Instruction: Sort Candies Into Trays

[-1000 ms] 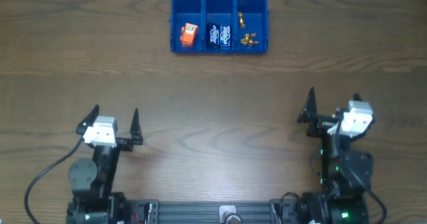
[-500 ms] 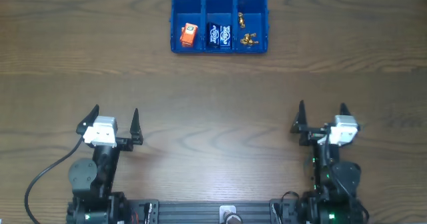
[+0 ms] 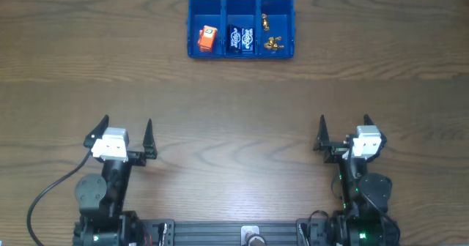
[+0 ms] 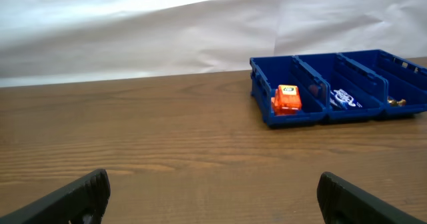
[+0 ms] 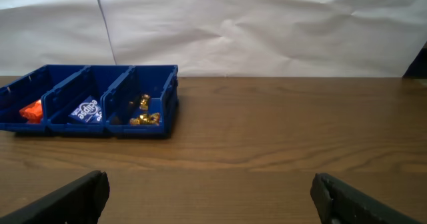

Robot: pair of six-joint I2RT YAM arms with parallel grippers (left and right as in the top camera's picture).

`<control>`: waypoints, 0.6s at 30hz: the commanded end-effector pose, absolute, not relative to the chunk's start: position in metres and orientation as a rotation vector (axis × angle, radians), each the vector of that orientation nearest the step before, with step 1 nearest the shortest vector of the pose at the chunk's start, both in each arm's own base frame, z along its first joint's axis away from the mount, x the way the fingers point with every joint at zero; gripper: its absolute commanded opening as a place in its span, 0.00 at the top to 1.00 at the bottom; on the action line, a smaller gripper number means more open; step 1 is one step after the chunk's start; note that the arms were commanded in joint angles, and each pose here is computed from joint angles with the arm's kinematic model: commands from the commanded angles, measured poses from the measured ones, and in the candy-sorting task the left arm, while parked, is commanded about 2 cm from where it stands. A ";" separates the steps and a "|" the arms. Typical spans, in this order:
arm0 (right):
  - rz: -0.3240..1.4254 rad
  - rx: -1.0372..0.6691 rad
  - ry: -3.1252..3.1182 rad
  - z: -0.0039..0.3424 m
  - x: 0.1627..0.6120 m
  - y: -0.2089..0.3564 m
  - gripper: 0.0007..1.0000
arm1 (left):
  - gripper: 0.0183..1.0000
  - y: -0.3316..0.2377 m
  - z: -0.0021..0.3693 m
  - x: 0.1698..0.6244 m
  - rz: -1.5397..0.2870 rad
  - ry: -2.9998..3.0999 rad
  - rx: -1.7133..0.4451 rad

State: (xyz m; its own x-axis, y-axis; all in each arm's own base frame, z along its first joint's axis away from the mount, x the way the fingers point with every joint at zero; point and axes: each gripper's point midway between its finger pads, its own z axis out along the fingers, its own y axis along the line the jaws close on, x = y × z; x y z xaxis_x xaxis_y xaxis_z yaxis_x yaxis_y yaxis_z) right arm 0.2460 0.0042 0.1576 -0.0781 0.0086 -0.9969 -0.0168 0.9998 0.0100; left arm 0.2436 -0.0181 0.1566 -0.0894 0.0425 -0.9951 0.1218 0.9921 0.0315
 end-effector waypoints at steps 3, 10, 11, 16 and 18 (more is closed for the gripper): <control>0.040 -0.055 1.646 0.157 0.245 0.014 0.00 | 0.00 -0.019 0.141 0.243 -0.064 1.704 0.140; 0.041 -0.057 1.648 0.156 0.245 0.014 0.00 | 0.00 -0.019 0.141 0.243 -0.064 1.704 0.140; 0.041 -0.057 1.648 0.156 0.245 0.014 0.00 | 0.00 -0.019 0.141 0.243 -0.064 1.704 0.140; 0.041 -0.057 1.648 0.156 0.245 0.014 0.00 | 0.00 -0.019 0.141 0.243 -0.064 1.704 0.140; 0.041 -0.057 1.648 0.156 0.245 0.014 0.00 | 0.00 -0.019 0.141 0.243 -0.064 1.704 0.140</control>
